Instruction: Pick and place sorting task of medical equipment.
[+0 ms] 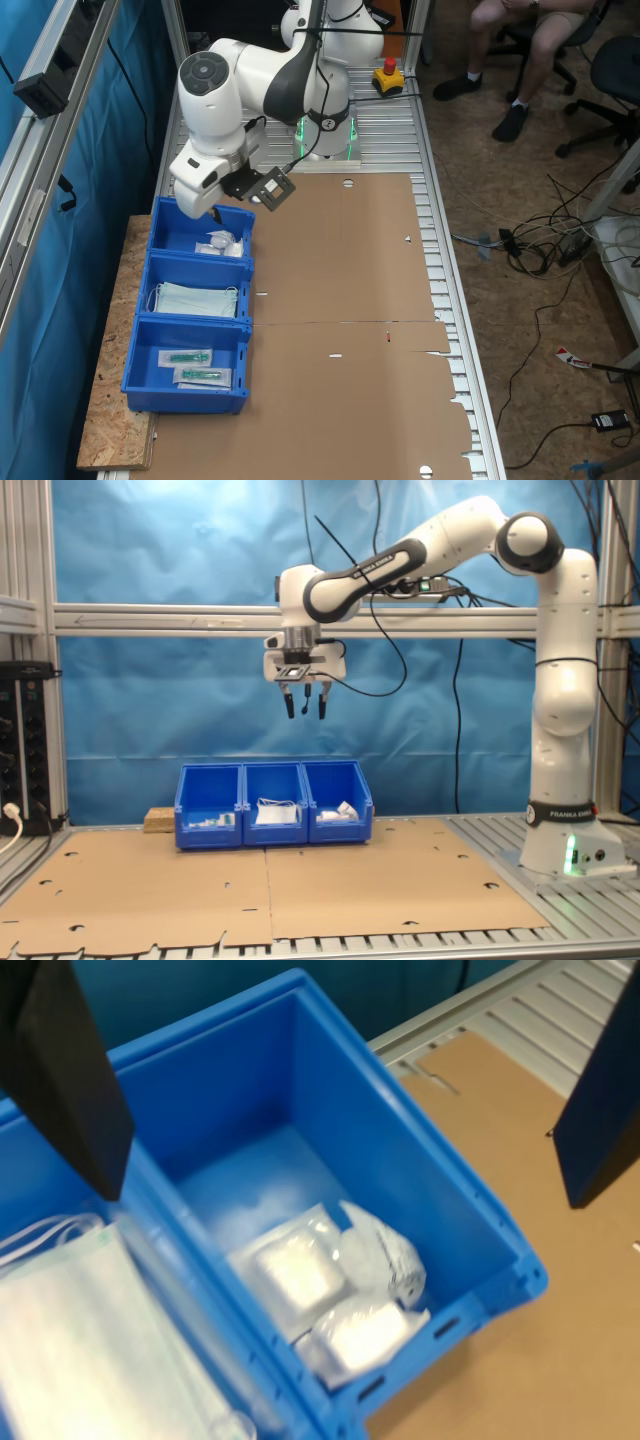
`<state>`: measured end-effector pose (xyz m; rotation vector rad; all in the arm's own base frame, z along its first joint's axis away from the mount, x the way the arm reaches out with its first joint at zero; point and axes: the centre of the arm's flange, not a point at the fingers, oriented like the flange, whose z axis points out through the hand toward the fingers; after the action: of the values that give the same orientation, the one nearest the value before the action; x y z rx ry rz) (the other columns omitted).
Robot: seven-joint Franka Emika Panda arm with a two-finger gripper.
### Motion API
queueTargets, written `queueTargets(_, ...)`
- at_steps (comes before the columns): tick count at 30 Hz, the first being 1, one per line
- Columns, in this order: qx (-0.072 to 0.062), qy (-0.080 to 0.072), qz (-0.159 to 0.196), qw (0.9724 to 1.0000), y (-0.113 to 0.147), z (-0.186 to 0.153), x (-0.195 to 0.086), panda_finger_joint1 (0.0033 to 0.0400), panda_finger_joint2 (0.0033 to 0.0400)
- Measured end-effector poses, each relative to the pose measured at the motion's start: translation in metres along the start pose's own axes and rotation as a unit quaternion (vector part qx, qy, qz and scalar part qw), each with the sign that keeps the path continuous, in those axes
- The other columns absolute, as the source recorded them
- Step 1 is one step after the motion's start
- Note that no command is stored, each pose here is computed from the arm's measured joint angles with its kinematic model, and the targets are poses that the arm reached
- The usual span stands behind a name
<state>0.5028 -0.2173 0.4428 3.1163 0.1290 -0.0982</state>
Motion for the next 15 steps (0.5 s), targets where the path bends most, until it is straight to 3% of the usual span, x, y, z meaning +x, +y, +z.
queueTargets(7, -0.021, 0.036, -0.074, 0.9964, -0.075, -0.042, 0.033, 0.04, 0.04)
queueTargets(15, -0.033, 0.062, -0.146, 0.9868, -0.152, -0.073, 0.057, 0.04, 0.04)
